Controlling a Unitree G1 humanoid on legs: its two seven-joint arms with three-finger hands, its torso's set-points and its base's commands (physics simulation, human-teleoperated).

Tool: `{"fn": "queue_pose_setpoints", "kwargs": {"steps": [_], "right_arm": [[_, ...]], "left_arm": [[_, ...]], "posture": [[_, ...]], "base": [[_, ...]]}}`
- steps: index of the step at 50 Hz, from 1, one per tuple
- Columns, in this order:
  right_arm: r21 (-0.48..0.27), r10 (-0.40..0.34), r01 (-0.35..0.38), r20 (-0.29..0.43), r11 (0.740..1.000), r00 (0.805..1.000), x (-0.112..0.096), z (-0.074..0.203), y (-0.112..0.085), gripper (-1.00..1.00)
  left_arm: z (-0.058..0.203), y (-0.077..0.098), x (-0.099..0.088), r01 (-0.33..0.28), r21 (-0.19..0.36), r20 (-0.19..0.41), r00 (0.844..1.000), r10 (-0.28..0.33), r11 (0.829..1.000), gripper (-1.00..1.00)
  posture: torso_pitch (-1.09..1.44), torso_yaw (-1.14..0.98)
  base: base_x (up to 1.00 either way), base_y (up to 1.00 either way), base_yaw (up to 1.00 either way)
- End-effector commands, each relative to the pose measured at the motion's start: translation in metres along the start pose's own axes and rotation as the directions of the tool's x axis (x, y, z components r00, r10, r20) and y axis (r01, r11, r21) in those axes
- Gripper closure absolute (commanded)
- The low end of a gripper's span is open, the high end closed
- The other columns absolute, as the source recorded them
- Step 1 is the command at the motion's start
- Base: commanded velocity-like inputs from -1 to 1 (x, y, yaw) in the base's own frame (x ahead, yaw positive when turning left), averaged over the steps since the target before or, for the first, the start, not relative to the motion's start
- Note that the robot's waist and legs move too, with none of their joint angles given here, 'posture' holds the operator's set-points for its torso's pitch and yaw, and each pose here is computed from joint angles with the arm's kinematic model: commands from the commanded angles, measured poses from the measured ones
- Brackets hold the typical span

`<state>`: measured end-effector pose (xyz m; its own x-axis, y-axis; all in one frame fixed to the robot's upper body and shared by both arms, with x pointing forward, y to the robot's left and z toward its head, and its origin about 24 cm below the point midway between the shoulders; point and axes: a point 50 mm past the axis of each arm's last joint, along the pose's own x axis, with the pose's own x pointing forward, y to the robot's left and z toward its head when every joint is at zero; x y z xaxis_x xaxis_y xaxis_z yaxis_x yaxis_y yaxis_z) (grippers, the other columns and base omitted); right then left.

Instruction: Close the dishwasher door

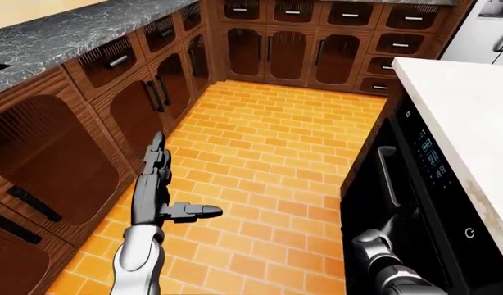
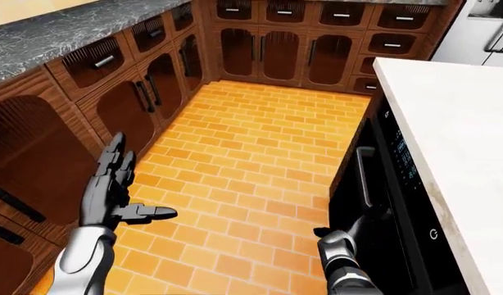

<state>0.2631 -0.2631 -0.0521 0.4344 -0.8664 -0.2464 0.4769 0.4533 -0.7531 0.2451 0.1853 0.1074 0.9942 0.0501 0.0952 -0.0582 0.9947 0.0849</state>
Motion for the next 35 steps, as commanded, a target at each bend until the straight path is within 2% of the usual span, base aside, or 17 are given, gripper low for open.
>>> {"fn": "queue_pose_setpoints", "kwargs": {"steps": [1, 8, 9, 16, 25, 35], "right_arm": [[0.018, -0.114, 0.114, -0.004, 0.993, 0.994, 0.018, 0.005, -0.023, -1.0], [0.028, -0.158, 0.159, -0.036, 0.987, 0.987, 0.03, -0.002, -0.037, -1.0], [0.04, -0.19, 0.193, -0.059, 0.98, 0.98, 0.037, -0.008, -0.047, -1.0], [0.044, -0.207, 0.211, -0.077, 0.977, 0.975, 0.041, -0.014, -0.053, -1.0], [0.05, -0.253, 0.259, -0.103, 0.965, 0.962, 0.055, -0.018, -0.075, -1.0], [0.05, -0.269, 0.277, -0.13, 0.96, 0.954, 0.059, -0.03, -0.082, -1.0]], "left_arm": [[0.017, 0.001, 0.001, -0.006, 0.01, 0.089, 0.996, 0.005, 1.0, -1.0], [0.017, 0.002, 0.001, -0.004, 0.008, 0.093, 0.996, 0.003, 1.0, -1.0], [0.017, 0.001, 0.002, -0.005, 0.01, 0.092, 0.996, 0.004, 1.0, -1.0], [0.017, 0.002, 0.003, -0.006, 0.009, 0.092, 0.996, 0.006, 1.0, -1.0], [0.017, 0.002, 0.004, -0.008, 0.008, 0.092, 0.996, 0.007, 1.0, -1.0], [0.018, 0.003, 0.003, -0.009, 0.007, 0.094, 0.996, 0.009, 1.0, -1.0]], "posture": [[0.0, 0.0], [0.0, 0.0], [0.0, 0.0], [0.0, 0.0], [0.0, 0.0], [0.0, 0.0]], "base": [[0.0, 0.0, 0.0], [0.0, 0.0, 0.0], [0.0, 0.0, 0.0], [0.0, 0.0, 0.0], [0.0, 0.0, 0.0], [0.0, 0.0, 0.0]]}}
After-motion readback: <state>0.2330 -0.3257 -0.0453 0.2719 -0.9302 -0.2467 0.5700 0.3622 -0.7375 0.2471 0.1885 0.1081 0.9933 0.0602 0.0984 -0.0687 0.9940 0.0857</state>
